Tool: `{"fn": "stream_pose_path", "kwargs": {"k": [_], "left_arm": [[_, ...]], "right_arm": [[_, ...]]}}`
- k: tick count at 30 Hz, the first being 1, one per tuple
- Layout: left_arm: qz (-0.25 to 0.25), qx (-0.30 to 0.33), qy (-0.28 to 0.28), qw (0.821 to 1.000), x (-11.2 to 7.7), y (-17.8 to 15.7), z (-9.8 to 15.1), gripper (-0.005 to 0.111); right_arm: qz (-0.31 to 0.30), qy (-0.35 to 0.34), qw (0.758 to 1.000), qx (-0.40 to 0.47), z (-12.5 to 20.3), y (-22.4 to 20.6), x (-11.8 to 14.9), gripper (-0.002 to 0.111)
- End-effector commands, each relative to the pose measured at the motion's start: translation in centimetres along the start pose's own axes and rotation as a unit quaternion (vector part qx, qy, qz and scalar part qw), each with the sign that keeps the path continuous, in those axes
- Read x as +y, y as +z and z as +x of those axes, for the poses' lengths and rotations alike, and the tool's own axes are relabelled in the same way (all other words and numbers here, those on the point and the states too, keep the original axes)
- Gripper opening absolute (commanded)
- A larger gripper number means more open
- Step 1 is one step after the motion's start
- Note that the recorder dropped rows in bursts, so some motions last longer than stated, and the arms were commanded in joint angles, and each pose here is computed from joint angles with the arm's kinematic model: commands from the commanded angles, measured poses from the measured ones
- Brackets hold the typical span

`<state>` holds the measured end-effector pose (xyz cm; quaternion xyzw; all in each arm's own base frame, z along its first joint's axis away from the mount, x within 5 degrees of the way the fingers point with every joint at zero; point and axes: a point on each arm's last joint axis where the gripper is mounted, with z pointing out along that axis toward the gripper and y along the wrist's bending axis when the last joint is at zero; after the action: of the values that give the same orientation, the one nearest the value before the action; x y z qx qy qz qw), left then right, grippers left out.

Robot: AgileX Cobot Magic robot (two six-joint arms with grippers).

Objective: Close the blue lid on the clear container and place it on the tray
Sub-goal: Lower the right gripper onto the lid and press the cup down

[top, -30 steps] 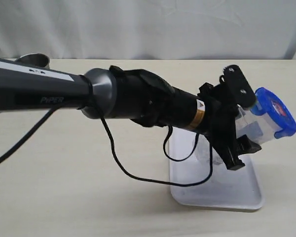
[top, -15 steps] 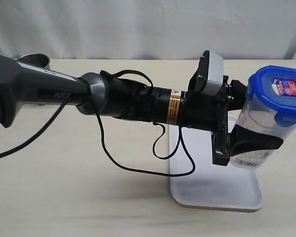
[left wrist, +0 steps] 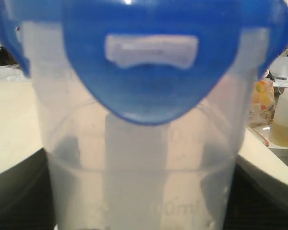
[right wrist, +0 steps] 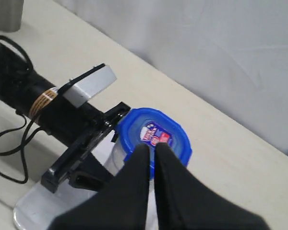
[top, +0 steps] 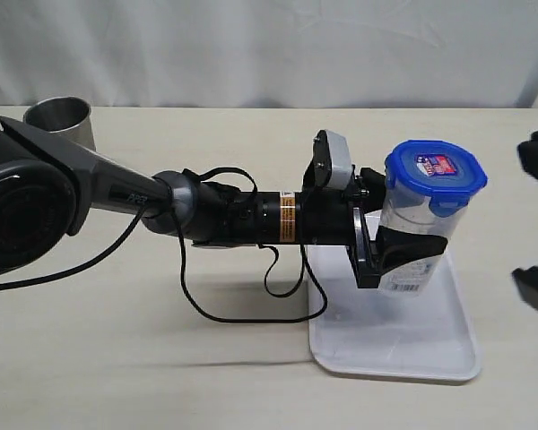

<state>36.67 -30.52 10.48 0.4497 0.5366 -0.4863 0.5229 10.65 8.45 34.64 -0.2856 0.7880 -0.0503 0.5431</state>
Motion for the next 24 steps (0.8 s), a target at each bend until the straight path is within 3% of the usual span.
{"fn": "stream_pose_path", "kwargs": {"k": [1,4,8,12,24], "left_arm": [[0.026,-0.003,0.014,1.0,-0.3,0.1,-0.3,0.0],[0.033,-0.005,0.015,0.999,-0.5,0.1,-0.3,0.0],[0.033,0.004,0.021,0.999,-0.4,0.0,-0.2,0.0],[0.025,0.005,0.019,1.0,0.0,-0.4,0.0,0.0],[-0.014,-0.004,-0.018,1.0,0.9,-0.9,3.0,0.0]], "right_arm": [[-0.048,-0.02,0.998,0.043,-0.8,2.3,2.2,0.004],[-0.062,-0.009,0.994,0.094,-1.6,4.4,2.0,0.004],[-0.046,0.059,0.986,0.151,-3.4,7.2,-1.2,0.004],[-0.124,0.11,0.959,0.231,-3.4,12.4,-2.0,0.004],[-0.122,0.113,0.944,0.284,-1.9,16.1,-1.9,0.004]]}}
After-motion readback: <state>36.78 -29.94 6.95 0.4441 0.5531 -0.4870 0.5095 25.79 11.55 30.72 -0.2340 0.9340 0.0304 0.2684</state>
